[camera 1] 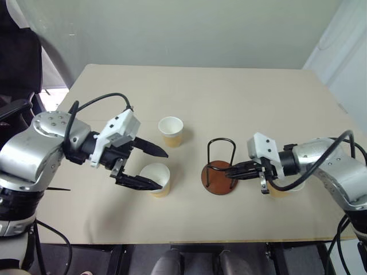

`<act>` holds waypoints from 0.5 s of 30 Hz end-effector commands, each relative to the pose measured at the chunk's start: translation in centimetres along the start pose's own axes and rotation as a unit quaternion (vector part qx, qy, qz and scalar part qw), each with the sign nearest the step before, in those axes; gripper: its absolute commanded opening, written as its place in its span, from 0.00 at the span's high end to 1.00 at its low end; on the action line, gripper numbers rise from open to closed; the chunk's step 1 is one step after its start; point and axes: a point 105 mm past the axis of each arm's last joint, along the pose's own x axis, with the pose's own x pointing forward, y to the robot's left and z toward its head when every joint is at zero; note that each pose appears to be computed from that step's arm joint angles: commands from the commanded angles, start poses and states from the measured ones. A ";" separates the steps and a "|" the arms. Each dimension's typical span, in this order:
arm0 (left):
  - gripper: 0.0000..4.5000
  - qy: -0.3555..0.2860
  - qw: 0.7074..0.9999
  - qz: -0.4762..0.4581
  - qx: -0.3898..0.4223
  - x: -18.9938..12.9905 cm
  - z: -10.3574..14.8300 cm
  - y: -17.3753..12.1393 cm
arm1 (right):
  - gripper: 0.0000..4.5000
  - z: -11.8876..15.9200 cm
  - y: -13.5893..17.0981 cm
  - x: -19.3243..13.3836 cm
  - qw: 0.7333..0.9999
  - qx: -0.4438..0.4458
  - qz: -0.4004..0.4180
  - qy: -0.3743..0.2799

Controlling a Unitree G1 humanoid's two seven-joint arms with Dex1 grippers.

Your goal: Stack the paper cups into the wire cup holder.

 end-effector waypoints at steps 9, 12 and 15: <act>0.00 -0.001 1.000 0.009 0.012 0.0 0.6 -0.2 | 0.20 -0.9 -1.0 -0.5 0.999 -0.031 -0.019 0.015; 0.00 -0.004 1.000 0.006 0.016 0.5 1.1 -0.3 | 0.00 -0.9 -1.1 -0.8 0.999 -0.039 -0.027 0.015; 0.00 -0.007 1.000 0.002 0.019 1.0 1.5 -0.4 | 0.00 -0.4 -1.0 -1.3 0.998 -0.046 -0.034 0.009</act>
